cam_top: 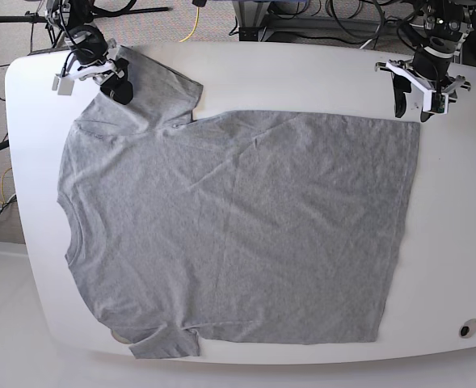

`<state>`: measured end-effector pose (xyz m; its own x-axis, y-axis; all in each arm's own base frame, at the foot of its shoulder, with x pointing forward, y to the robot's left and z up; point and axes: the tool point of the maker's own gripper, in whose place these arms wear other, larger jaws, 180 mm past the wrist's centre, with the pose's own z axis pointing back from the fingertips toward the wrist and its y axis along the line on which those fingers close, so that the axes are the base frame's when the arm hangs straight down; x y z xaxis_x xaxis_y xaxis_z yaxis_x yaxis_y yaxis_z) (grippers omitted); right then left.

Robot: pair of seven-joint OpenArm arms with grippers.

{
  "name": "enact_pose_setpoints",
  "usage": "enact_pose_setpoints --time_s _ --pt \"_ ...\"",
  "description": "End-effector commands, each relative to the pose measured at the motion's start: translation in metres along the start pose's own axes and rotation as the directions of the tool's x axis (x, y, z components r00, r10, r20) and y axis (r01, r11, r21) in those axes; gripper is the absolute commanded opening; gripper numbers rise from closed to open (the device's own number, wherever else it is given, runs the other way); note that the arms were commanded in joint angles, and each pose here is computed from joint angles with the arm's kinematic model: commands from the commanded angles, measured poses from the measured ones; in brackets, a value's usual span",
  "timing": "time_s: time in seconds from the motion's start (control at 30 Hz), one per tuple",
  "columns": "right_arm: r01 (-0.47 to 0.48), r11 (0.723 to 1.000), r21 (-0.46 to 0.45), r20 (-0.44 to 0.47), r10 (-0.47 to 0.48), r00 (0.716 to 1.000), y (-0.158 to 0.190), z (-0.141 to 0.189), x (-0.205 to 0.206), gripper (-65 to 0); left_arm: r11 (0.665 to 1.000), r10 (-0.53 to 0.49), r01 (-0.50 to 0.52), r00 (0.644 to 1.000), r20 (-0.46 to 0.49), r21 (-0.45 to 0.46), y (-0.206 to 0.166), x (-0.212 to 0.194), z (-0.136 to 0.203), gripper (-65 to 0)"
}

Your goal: Fold the T-shirt properly

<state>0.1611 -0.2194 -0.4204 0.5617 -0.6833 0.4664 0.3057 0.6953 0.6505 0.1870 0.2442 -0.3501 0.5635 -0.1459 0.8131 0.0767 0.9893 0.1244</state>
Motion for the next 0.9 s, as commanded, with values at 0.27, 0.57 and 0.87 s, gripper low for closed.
enact_pose_setpoints --time_s 0.27,0.57,0.87 --pt "0.003 0.999 -0.049 -0.04 -0.005 0.999 -0.008 0.003 0.004 -35.9 1.0 -0.006 0.005 1.0 0.027 0.026 0.008 0.007 0.006 -36.4" --pt "-0.022 0.998 -0.062 -0.014 0.021 1.0 -0.01 0.01 0.015 -35.4 1.0 -0.015 0.014 0.999 0.032 0.013 0.005 0.008 0.006 -36.5" --pt "-0.037 0.999 -0.023 -0.007 0.037 0.999 0.003 0.007 0.006 -35.2 1.0 -0.013 0.012 0.999 0.03 0.013 0.007 0.007 0.003 -36.1"
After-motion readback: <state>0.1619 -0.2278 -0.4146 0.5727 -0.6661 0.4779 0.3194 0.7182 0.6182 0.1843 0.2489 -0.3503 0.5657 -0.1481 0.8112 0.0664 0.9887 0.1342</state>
